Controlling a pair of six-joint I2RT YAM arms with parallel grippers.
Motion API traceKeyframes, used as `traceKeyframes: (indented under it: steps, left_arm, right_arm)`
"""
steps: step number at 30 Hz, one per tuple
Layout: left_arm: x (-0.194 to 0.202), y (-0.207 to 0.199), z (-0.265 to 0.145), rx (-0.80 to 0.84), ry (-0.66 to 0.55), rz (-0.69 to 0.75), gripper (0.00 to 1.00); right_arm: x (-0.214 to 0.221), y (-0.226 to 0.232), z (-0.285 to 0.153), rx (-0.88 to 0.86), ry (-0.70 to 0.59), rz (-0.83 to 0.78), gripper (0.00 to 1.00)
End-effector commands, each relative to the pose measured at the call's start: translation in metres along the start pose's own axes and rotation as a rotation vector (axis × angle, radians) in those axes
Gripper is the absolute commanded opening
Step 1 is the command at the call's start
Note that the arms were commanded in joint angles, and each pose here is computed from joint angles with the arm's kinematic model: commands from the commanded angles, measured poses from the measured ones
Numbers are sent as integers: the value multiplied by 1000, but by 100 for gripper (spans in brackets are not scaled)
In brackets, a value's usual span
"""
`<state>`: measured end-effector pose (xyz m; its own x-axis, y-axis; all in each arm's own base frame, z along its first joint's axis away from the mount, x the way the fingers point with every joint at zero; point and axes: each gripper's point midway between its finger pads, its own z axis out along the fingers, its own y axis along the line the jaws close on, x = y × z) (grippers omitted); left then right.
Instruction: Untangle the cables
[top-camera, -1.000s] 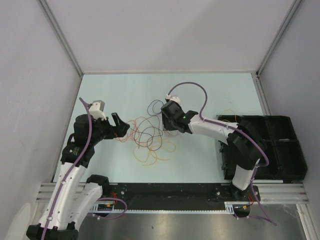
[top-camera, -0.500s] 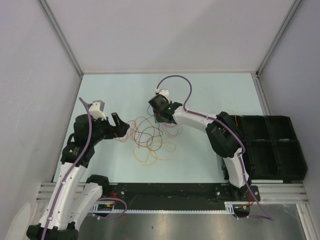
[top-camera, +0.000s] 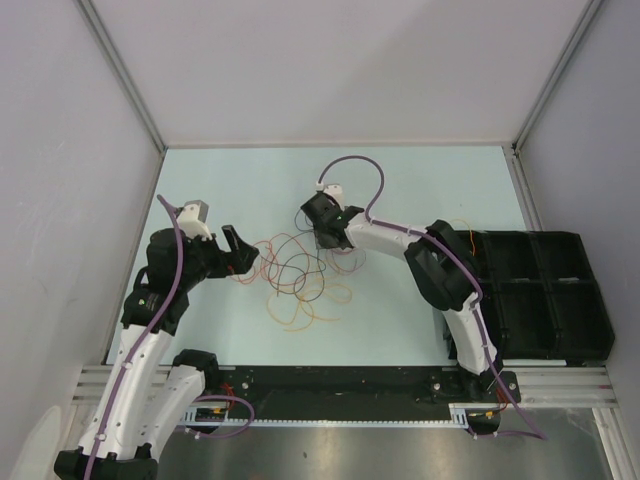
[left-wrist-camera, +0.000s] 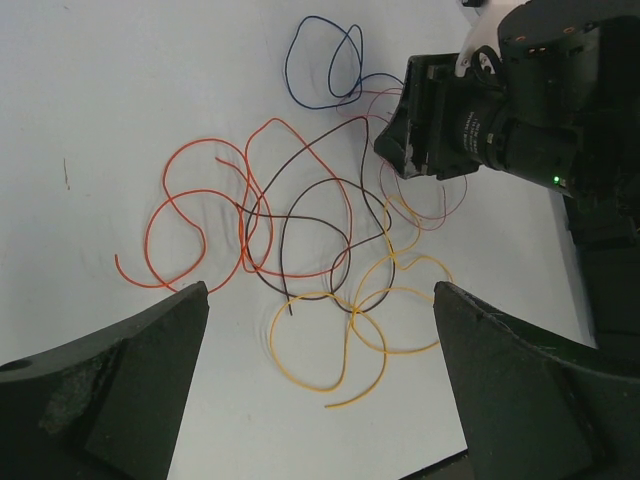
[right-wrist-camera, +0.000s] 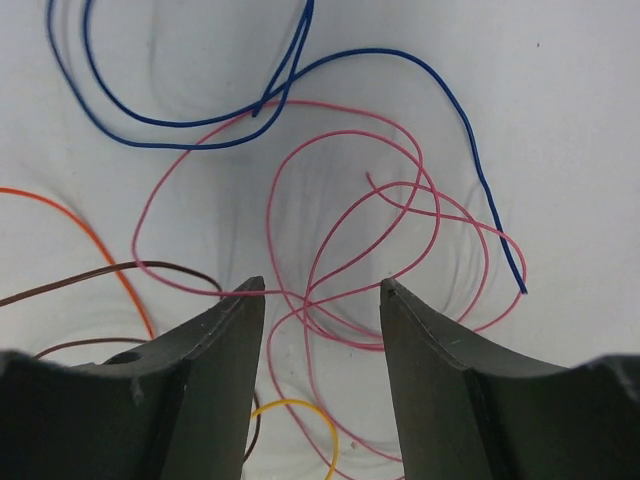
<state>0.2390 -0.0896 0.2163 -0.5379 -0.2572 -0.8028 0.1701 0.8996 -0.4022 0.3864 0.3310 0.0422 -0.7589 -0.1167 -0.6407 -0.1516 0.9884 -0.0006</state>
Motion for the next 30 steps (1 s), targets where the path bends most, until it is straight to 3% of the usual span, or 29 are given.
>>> traceKeyframes:
  steps: [1,5,8,9,13,19,22,30]
  left_arm:
    - [-7,-2,0,16,-26,13,100]
    - [-6,-2,0,15,-24,13,100]
    - [-6,-2,0,15,-23,12,100]
    - [-6,-1,0,13,-23,12,100]
    - [-6,-1,1,13,-21,10,100]
    - [-7,0,1,13,-24,10,100]
    - [-7,0,0,12,-25,9,100]
    - [-8,-1,0,17,-30,10,100]
  right_arm:
    - [-3,-2,18,8,5,45,54]
    - [-5,2,24,-9,9,53,50]
    - [-2,5,27,-6,15,35,41]
    - [-4,4,26,0,13,35,27]
    - [-2,3,24,7,20,33,1]
    - [-10,-9,7,28,10,26,0]
    - [-39,-19,-26,9,-48,51,0]
    - [-135,-61,-169,-148,-346,191,0]
